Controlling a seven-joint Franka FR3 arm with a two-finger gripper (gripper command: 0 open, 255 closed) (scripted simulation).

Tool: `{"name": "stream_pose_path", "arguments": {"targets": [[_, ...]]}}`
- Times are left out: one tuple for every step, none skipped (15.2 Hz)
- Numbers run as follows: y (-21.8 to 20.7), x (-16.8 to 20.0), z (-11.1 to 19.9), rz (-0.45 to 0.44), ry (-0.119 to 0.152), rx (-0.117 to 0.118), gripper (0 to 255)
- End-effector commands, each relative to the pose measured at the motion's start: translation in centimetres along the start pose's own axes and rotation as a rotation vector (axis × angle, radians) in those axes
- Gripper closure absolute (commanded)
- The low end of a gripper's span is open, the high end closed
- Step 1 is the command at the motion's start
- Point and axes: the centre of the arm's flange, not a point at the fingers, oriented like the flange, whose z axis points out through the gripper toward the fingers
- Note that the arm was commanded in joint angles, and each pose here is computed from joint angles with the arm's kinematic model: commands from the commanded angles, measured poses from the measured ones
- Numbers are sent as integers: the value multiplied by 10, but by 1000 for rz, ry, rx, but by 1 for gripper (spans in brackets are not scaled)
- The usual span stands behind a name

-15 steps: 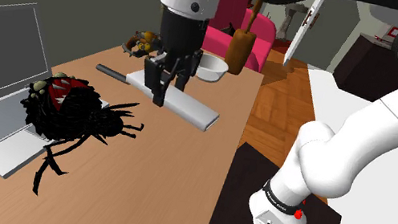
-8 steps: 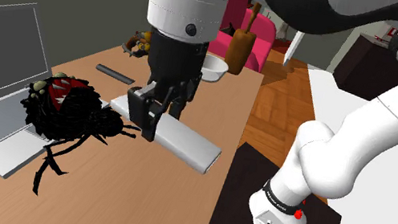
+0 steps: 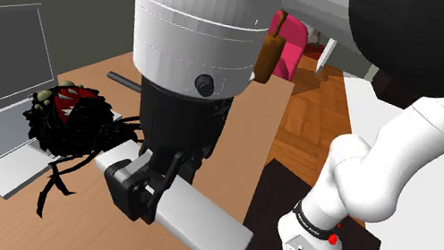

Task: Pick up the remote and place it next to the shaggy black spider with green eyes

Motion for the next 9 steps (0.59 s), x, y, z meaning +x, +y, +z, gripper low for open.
{"name": "stream_pose_path", "arguments": {"targets": [[-4,-2,10,2,0,1,255],[-3,-2,15,2,0,1,255],[-3,-2,20,2,0,1,255],[-3,-2,26,2,0,1,255],[-3,-2,31,2,0,1,255],[-3,-2,36,2,0,1,255],[-3,-2,41,2,0,1,255],[-3,-2,47,2,0,1,255],[-3,-2,52,2,0,1,255]]}}
